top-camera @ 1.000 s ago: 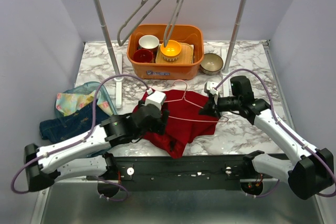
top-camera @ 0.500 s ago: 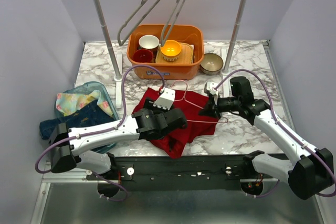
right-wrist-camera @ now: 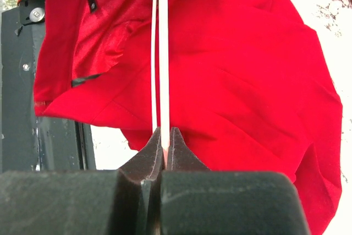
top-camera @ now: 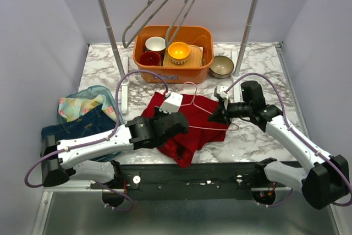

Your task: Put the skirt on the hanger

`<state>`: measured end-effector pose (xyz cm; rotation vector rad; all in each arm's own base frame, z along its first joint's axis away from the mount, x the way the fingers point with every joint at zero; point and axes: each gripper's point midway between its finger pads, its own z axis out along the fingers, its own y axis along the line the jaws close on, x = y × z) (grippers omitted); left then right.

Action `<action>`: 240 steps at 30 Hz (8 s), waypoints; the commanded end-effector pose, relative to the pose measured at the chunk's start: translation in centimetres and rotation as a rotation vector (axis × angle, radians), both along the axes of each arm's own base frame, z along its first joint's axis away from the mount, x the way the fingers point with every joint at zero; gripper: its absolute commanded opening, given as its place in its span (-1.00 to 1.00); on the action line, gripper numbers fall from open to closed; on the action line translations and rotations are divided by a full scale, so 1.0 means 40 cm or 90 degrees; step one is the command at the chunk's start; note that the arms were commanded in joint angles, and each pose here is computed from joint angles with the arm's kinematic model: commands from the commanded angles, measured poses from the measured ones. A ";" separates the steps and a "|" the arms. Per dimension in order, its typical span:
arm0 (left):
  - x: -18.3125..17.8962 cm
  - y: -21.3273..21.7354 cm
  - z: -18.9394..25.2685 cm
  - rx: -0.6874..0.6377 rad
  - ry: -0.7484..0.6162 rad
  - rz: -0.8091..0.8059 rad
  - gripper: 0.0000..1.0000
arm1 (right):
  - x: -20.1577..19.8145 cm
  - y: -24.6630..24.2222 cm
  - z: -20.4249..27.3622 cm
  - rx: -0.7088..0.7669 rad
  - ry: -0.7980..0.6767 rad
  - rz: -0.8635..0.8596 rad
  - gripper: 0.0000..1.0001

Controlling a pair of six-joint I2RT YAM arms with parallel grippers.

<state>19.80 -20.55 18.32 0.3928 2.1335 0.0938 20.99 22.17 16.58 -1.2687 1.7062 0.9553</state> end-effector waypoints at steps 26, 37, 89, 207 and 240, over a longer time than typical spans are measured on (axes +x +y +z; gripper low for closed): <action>-0.072 -0.497 0.373 -0.463 0.033 -0.381 -1.00 | -0.028 -0.079 0.197 0.073 -0.136 -0.019 -0.99; -0.058 -0.375 0.138 -0.377 0.109 -0.396 0.12 | -0.016 -0.058 0.124 0.084 -0.108 0.035 -0.99; -0.049 -0.205 0.117 -0.324 -0.013 -0.665 -1.00 | -0.054 -0.020 0.106 0.084 -0.117 0.113 0.09; 0.001 -0.375 0.323 -0.296 -0.152 -0.692 -1.00 | -0.211 -0.226 0.143 -0.145 -0.165 0.087 0.07; -0.102 -0.319 0.246 -0.284 -0.164 -0.780 -1.00 | -0.186 -0.102 0.084 -0.085 -0.055 0.244 -0.99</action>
